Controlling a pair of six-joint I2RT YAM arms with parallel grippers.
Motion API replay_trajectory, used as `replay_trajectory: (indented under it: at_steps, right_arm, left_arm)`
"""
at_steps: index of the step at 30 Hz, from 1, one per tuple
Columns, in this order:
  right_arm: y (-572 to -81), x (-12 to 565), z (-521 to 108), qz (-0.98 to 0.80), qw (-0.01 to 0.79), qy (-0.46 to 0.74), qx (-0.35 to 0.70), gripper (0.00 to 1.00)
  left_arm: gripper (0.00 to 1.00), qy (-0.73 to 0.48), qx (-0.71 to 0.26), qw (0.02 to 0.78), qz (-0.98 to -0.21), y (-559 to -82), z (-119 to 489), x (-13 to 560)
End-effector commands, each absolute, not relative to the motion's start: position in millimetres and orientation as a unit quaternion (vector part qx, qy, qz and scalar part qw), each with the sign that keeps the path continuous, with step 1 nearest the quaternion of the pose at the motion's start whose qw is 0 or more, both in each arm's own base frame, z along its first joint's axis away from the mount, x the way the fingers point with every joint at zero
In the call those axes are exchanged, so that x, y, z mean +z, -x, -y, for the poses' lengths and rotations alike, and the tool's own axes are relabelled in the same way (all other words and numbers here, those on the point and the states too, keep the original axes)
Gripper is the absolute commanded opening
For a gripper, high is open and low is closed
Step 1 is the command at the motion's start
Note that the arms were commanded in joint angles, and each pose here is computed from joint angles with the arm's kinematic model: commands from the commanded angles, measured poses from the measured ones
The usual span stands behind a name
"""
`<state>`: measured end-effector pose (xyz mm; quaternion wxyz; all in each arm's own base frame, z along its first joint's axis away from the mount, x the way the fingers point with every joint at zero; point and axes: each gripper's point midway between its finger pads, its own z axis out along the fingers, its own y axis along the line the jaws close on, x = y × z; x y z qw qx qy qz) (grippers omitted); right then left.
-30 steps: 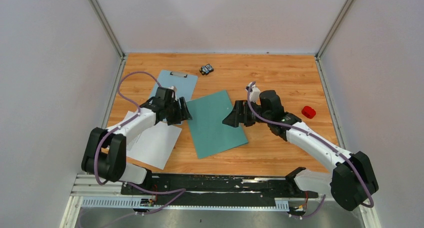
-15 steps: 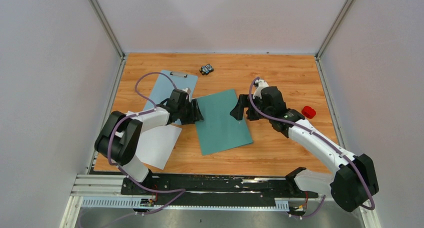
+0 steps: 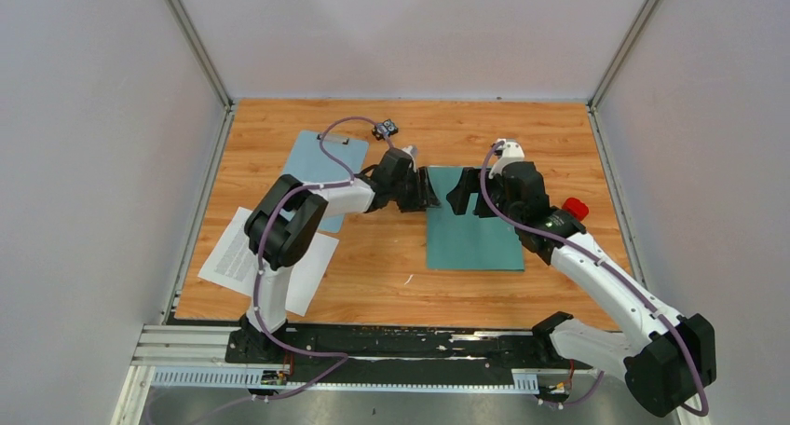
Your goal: Put the files into the folder
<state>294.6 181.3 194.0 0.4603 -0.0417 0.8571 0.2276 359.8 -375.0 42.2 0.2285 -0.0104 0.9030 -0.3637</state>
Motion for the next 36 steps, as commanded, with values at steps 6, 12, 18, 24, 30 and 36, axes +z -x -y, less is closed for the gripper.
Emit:
replay_trajectory:
  at_steps: [6,12,18,24,30,36]
  right_arm:
    - [-297.8,206.1,-198.4,-0.832,0.477,0.063,0.274,0.88]
    - [-298.6,205.4,-205.6,-0.827,0.478,0.078,0.287,0.88]
    - [-294.2,200.7,-220.0,-0.826,0.455,0.1,0.317,0.88]
    - [-291.3,196.3,-224.4,-0.827,0.444,0.108,0.327,0.87]
    - [-299.5,181.9,-229.3,-0.838,0.428,0.105,0.323,0.87]
    - [-304.1,164.6,-241.4,-0.851,0.389,0.099,0.337,0.85]
  left_arm:
    - [0.62,-0.04,-0.176,0.318,-0.931,-439.4,253.9,107.4]
    - [0.62,-0.174,-0.016,0.352,-0.919,-483.0,166.1,139.8]
    - [0.62,-0.191,-0.005,0.358,-0.914,-544.1,118.2,139.8]
    - [0.64,-0.264,-0.03,0.359,-0.895,-581.8,106.1,123.4]
    - [0.68,-0.316,-0.078,0.384,-0.864,-602.3,109.0,108.4]
    - [0.72,-0.292,-0.053,0.389,-0.872,-623.5,101.4,84.0]
